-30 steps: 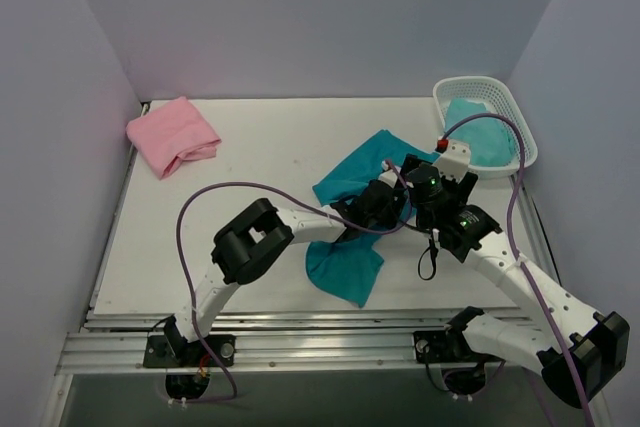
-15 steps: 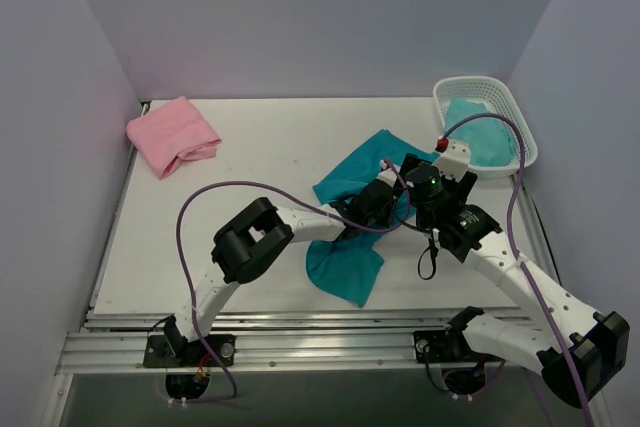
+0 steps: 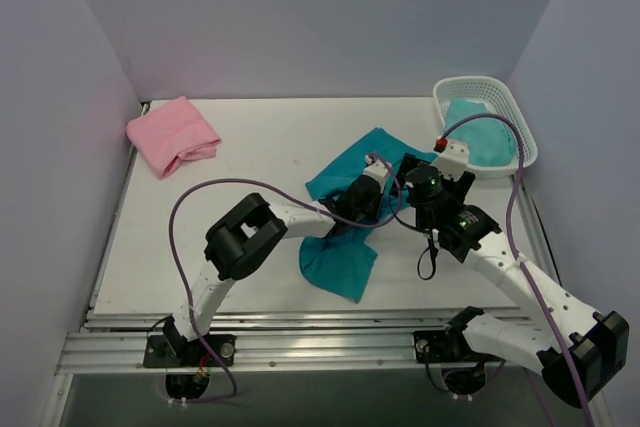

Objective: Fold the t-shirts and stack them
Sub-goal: Flatten out the tshirt

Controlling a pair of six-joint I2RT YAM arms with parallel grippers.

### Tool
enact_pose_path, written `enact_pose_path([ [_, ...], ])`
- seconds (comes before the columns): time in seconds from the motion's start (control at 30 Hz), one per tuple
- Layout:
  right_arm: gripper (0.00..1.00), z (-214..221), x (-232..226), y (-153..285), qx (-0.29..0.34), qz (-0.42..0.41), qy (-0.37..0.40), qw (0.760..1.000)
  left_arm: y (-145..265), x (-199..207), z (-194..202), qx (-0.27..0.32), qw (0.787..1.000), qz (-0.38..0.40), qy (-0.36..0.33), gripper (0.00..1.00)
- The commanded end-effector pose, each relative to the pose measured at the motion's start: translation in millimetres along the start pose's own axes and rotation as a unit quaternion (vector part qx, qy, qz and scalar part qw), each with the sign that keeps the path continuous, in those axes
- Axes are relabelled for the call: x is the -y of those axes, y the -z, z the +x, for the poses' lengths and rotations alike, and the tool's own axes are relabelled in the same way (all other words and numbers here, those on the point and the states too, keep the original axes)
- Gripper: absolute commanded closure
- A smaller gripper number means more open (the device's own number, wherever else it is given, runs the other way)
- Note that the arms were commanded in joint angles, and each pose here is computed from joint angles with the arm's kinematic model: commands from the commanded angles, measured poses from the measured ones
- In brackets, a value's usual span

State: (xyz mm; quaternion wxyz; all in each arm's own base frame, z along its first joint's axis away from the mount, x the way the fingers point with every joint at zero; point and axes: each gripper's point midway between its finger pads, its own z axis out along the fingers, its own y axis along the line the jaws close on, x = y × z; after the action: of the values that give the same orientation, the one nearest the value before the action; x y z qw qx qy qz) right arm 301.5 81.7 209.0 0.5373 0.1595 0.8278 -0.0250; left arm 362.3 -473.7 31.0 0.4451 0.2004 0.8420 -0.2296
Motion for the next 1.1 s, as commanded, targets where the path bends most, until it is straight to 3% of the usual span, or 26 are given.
enact_pose_path([
  [0.0,0.00,-5,-13,3,0.008,-0.024,-0.014,1.000,11,-21,-11,0.003,1.000,-0.020,0.015,0.80],
  [0.07,0.00,-5,-13,3,0.008,-0.024,-0.013,1.000,13,-22,-14,0.008,1.000,-0.019,0.017,0.82],
  [0.1,0.00,-4,-13,3,0.007,-0.024,-0.013,1.000,16,-23,-17,0.011,1.000,-0.019,0.018,0.97],
  [0.27,0.00,-3,-13,2,0.007,-0.022,-0.013,1.000,48,-21,-57,0.028,0.999,-0.022,0.020,0.98],
  [0.43,0.00,-3,-14,1,0.007,-0.023,-0.014,1.000,132,-13,-158,0.107,0.994,-0.006,0.019,0.94],
  [0.53,0.00,-3,-15,1,0.006,-0.024,-0.013,1.000,183,-37,-209,0.164,0.985,-0.015,0.050,0.98],
  [0.67,0.00,-3,-14,1,0.006,-0.024,-0.013,1.000,220,-98,-225,0.196,0.974,-0.074,0.087,0.96],
  [0.73,0.00,-4,-14,2,0.006,-0.024,-0.013,1.000,225,-148,-212,0.193,0.966,-0.121,0.124,0.80],
  [0.77,0.00,-4,-14,3,0.006,-0.024,-0.013,1.000,225,-165,-215,0.211,0.958,-0.132,0.139,0.39],
  [0.8,0.00,-5,-14,3,0.008,-0.025,-0.014,1.000,220,-208,-192,0.196,0.950,-0.172,0.172,0.13],
  [0.83,0.00,-5,-13,4,0.008,-0.025,-0.015,1.000,214,-228,-180,0.187,0.946,-0.184,0.191,0.06],
  [0.93,0.00,-7,-13,5,0.010,-0.027,-0.016,0.999,184,-280,-129,0.125,0.940,-0.183,0.261,0.06],
  [1.07,0.00,-3,-13,3,0.006,-0.025,-0.013,1.000,170,-263,-113,0.133,0.946,-0.141,0.260,0.06],
])
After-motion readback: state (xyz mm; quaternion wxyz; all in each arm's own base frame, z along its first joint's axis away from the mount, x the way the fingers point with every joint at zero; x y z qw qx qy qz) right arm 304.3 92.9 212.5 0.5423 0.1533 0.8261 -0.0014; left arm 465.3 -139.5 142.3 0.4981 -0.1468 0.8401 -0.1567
